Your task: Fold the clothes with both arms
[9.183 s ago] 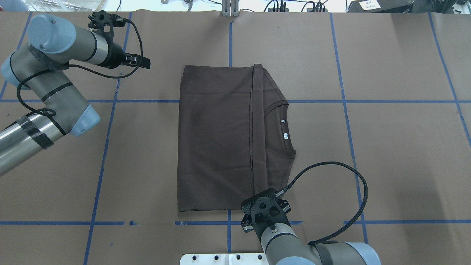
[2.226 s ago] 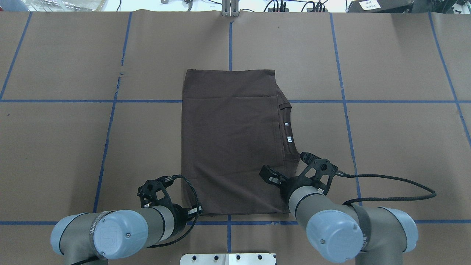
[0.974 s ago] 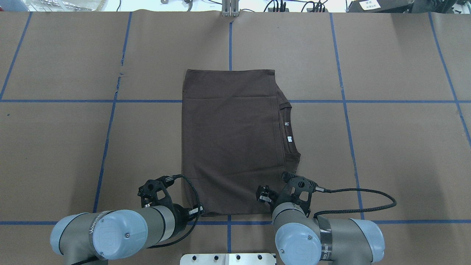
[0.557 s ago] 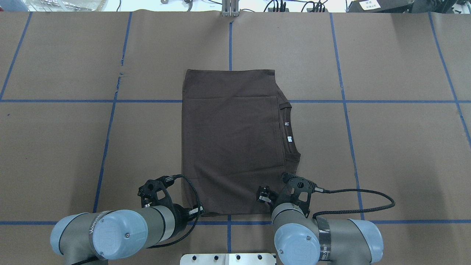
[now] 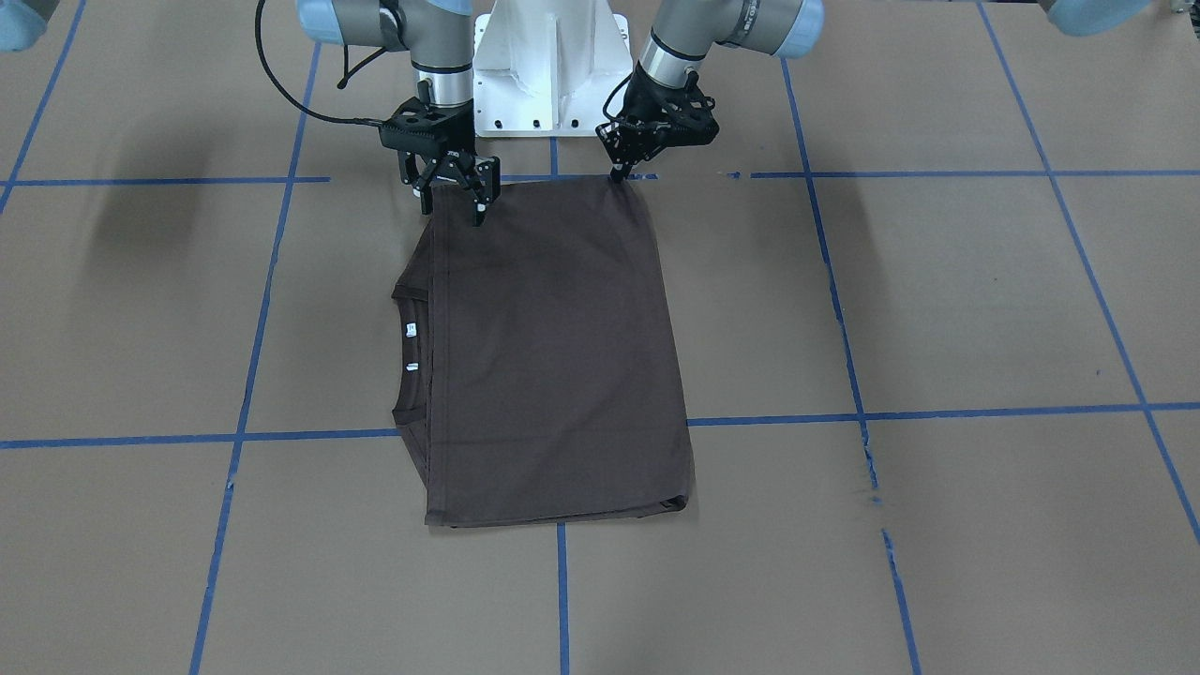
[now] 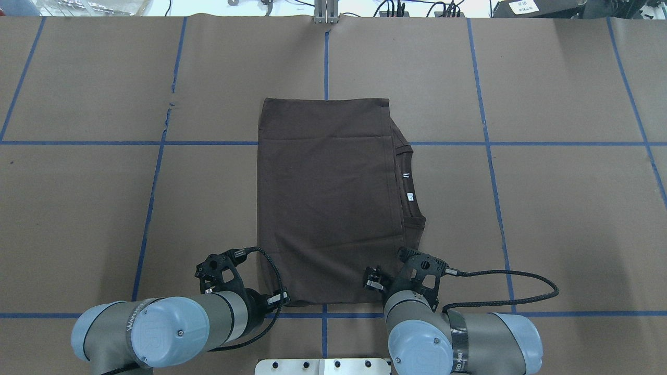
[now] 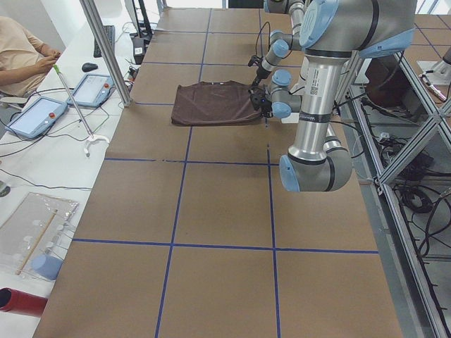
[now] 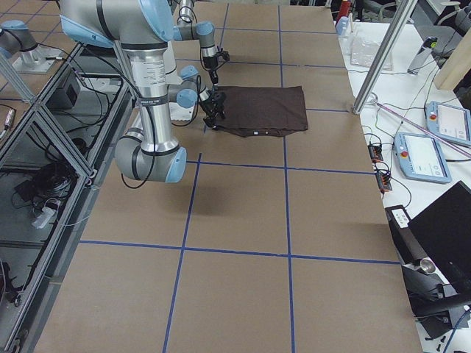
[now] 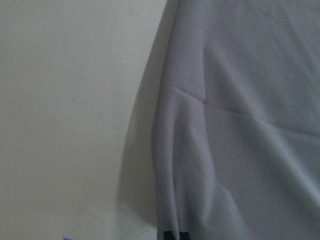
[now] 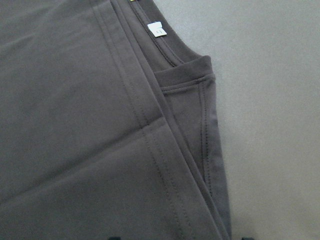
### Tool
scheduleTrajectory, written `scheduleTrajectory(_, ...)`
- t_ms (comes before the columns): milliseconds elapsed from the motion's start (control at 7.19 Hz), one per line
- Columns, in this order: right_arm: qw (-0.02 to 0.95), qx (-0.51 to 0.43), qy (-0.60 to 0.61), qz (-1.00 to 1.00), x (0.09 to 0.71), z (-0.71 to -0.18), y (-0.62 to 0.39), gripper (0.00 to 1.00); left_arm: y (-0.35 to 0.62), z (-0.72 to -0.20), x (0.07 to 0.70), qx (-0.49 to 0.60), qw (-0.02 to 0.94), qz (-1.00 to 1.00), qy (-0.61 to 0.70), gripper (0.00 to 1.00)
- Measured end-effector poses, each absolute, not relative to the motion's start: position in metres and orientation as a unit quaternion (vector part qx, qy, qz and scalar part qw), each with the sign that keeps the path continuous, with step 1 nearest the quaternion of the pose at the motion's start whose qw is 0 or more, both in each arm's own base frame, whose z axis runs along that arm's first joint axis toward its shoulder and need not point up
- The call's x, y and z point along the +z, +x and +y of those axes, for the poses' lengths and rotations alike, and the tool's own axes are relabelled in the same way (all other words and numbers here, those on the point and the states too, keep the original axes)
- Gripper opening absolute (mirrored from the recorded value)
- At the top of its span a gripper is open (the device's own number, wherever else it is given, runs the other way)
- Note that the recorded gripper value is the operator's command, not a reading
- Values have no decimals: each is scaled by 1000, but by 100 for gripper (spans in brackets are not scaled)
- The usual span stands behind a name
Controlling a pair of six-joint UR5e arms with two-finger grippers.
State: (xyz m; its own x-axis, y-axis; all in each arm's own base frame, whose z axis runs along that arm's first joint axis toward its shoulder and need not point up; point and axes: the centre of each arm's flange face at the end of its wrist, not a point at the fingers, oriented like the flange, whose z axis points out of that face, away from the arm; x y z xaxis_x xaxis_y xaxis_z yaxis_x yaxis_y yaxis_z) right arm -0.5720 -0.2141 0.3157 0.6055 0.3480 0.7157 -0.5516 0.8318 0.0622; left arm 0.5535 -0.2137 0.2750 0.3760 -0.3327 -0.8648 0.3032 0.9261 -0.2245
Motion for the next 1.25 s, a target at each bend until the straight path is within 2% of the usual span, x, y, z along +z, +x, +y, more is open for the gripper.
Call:
scheduleTrajectory(278, 884, 257, 139, -365, 316, -214, -572, 22, 554, -214, 275, -192, 829, 525, -14, 0)
scheduleTrajectory(417, 882, 263, 137, -367, 315, -214, -572, 5, 554, -214, 274, -192, 829, 525, -14, 0)
scheduleTrajectory(557, 880, 268, 135, -368, 315, -214, -572, 0, 554, -214, 274, -192, 829, 525, -14, 0)
scheduleTrajectory(1252, 873, 284, 127, -376, 310, -213, -570, 0, 554, -214, 272, -191, 828, 527, -14, 0)
